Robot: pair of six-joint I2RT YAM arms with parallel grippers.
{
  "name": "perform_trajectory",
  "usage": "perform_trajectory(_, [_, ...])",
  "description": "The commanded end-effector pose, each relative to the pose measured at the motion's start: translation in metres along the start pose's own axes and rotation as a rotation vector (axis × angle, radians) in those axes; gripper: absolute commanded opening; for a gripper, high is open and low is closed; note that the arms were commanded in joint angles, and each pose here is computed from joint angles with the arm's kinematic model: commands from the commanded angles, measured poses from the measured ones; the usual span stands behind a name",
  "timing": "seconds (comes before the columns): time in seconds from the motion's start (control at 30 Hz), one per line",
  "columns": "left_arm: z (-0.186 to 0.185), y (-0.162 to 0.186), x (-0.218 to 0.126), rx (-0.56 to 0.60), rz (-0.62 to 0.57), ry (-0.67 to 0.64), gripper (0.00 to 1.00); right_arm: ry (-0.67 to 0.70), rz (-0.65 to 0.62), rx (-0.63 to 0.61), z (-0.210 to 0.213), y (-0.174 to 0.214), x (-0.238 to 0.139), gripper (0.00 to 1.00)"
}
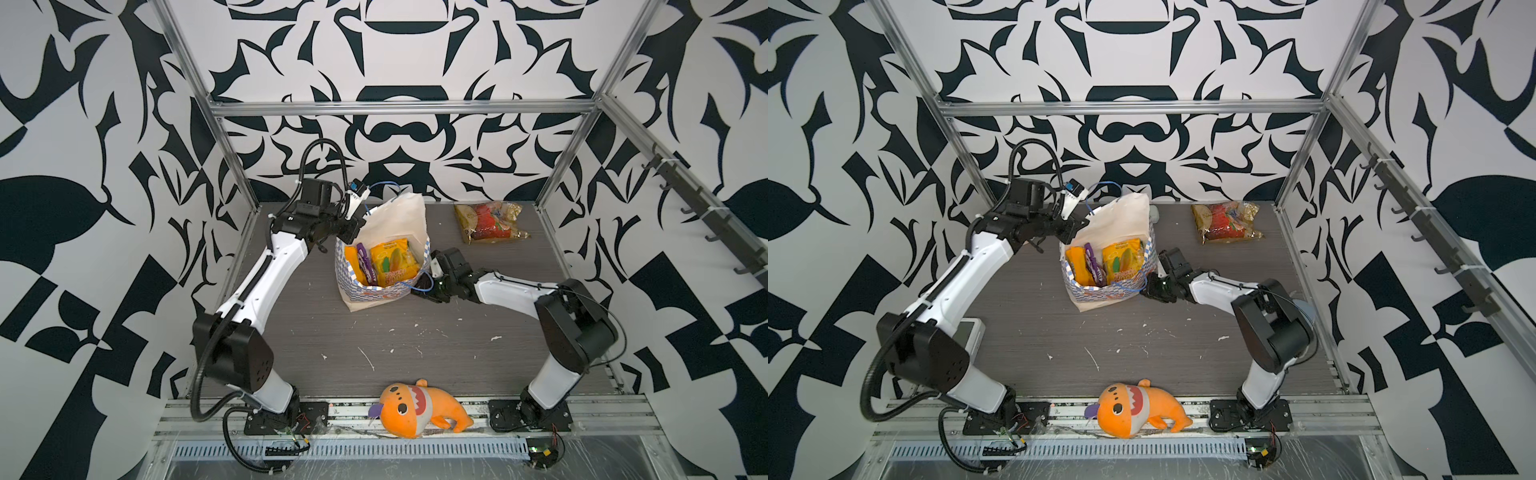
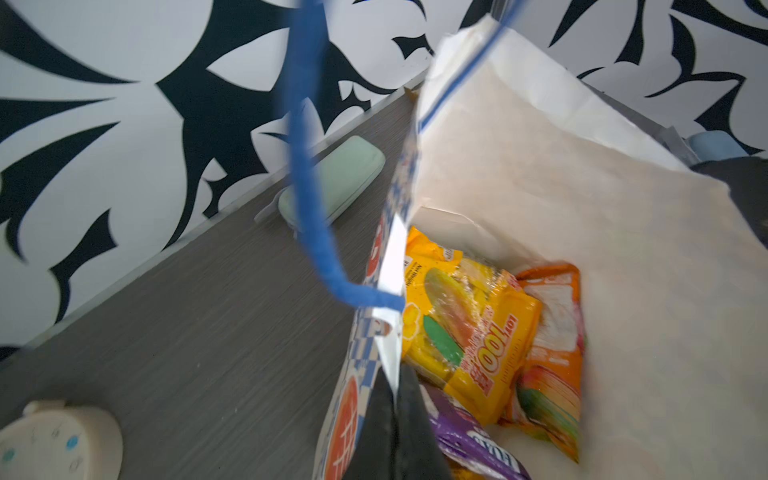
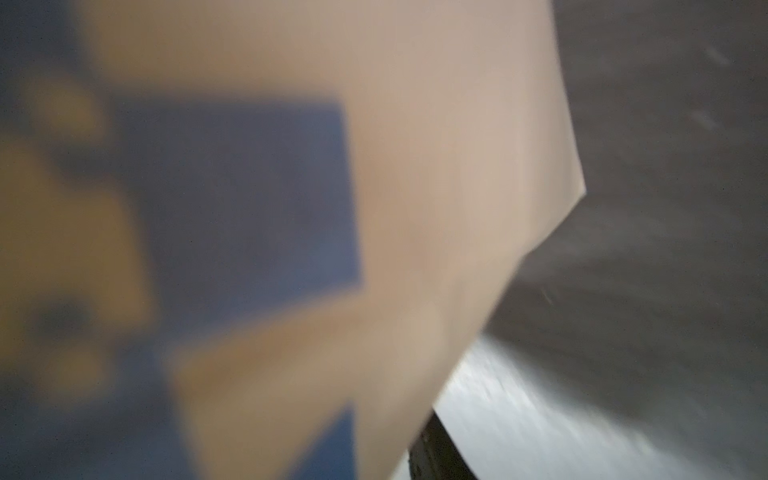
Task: Take the snacks out of the paper bag
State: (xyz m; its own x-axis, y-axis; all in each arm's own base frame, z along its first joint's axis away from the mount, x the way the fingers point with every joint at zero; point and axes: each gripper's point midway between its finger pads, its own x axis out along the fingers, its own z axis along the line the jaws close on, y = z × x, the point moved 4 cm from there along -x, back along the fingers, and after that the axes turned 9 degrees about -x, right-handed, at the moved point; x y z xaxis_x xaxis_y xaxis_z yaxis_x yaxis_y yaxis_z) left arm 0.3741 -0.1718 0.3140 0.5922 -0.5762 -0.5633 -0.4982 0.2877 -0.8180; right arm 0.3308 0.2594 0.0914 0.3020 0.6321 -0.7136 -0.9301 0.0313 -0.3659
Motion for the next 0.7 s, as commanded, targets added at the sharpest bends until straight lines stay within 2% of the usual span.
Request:
perform_trajectory(0.0, [-0.004, -0.044, -0.046, 0.032, -0.224, -0.086, 0.0, -0.196, -0.111, -0.109, 0.05, -0.044, 0.013, 0.36])
perform_trajectory(0.2, [0.005, -0.031, -0.064, 0.0, -0.287, -0.222, 0.0, -0.338, -0.124, -0.184, 0.087, -0.074, 0.057, 0.36])
perform_trajectory(0.37, [-0.018, -0.021, -0.053, 0.023, -0.255, -0.072, 0.0, -0.38, -0.141, -0.235, 0.1, -0.079, 0.062, 0.36])
perform_trajectory(0.43, [-0.028, -0.017, -0.047, 0.034, -0.248, -0.032, 0.0, -0.339, -0.124, -0.268, 0.094, -0.072, 0.059, 0.37])
perform_trajectory(0.53, [-0.032, -0.008, -0.039, 0.03, -0.243, 0.002, 0.0, -0.194, -0.128, -0.295, 0.067, -0.059, 0.043, 0.38])
perform_trajectory(0.67, [-0.041, -0.006, -0.037, -0.003, -0.253, 0.076, 0.0, 0.002, -0.167, -0.282, 0.024, -0.048, -0.007, 0.4])
